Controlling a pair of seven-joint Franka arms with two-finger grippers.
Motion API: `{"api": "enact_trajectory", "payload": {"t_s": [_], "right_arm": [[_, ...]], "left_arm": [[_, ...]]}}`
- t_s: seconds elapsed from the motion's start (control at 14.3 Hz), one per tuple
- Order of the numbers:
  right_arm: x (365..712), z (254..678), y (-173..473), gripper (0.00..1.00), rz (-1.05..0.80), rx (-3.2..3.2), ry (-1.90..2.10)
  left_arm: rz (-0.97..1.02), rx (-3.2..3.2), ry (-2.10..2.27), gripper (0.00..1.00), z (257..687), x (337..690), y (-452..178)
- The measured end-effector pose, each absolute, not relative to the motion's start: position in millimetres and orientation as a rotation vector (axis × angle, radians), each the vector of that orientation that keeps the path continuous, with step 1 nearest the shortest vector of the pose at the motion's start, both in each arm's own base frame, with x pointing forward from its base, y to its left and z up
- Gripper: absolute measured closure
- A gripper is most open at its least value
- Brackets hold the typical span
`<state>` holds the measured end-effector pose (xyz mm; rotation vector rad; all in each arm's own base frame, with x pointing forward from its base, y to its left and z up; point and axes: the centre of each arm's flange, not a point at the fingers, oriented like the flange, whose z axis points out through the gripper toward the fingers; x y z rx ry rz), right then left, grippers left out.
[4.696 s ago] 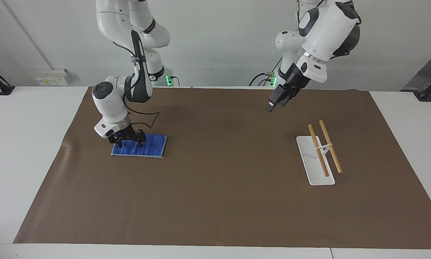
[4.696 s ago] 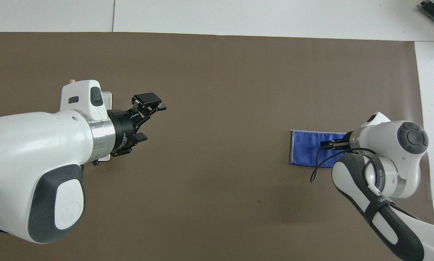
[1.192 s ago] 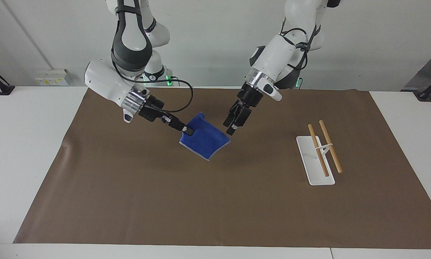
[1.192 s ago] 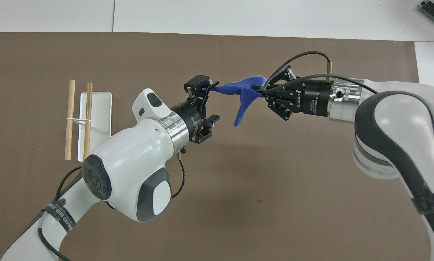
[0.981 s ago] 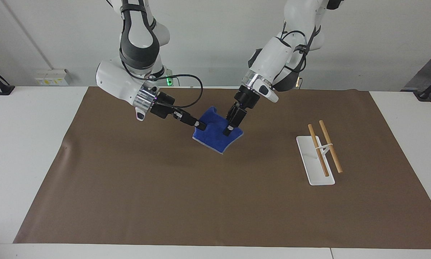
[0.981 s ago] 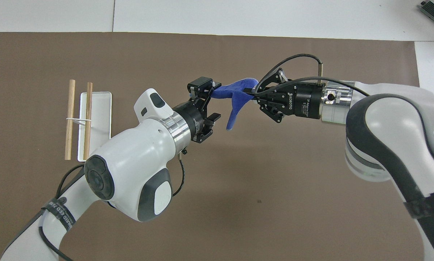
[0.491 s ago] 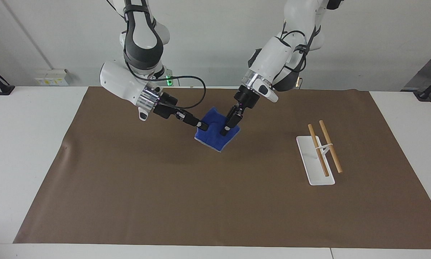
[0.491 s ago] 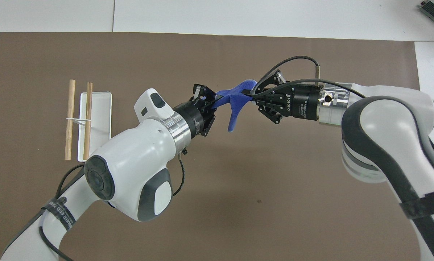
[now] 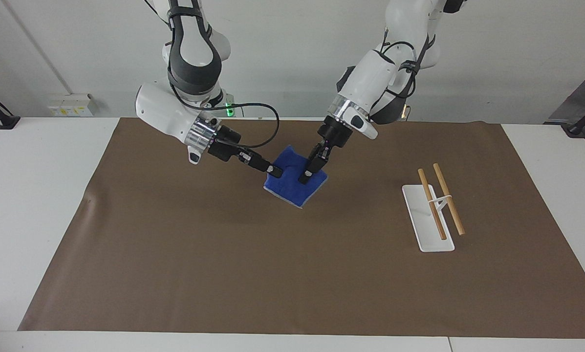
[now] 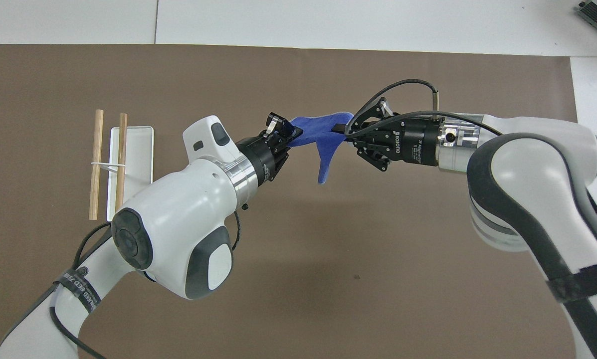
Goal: Right arm passes towel to left arm to hang
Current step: 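Carry the towel with the left gripper while the right gripper withdraws, then drape the towel over the wooden sticks and open the left gripper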
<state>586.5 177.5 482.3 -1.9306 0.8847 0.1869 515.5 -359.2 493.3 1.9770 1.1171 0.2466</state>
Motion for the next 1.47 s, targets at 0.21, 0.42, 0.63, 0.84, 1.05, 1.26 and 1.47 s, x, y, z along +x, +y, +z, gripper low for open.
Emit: {"api": "enact_trajectory", "payload": {"t_s": [0.21, 0.42, 0.63, 0.84, 1.05, 1.26, 1.47], "right_arm": [[583.4, 485.8, 167.4, 0.65, 0.066, -2.199, 0.773], [580.7, 485.7, 153.1, 0.3, -0.104, -2.57, 0.586], [583.4, 477.1, 119.6, 0.01, -0.219, -2.894, 0.424], [583.3, 473.2, 75.1, 0.0, -0.195, -3.073, 0.28], [580.0, 495.1, 39.8, 0.0, -0.144, -3.104, 0.273], [569.2, 547.5, 9.3, 0.0, -0.062, -3.113, 0.288], [555.9, 594.4, -21.6, 0.0, -0.012, -3.114, 0.305]], "left_arm": [[0.358, 2.034, 0.972, 0.98, 503.0, 539.1, -344.7], [0.444, 2.103, 0.866, 0.98, 500.3, 553.9, -328.5], [0.397, 2.226, 0.812, 0.98, 483.9, 558.5, -319.7], [0.372, 2.307, 0.895, 0.98, 468.4, 584.5, -263.3], [0.39, 2.34, 1.05, 0.98, 460.0, 613.8, -172.4], [0.446, 2.357, 1.15, 0.98, 460.0, 628.5, -87.5], [0.468, 2.403, 1.202, 0.98, 456.3, 630.2, -15.6]]}}
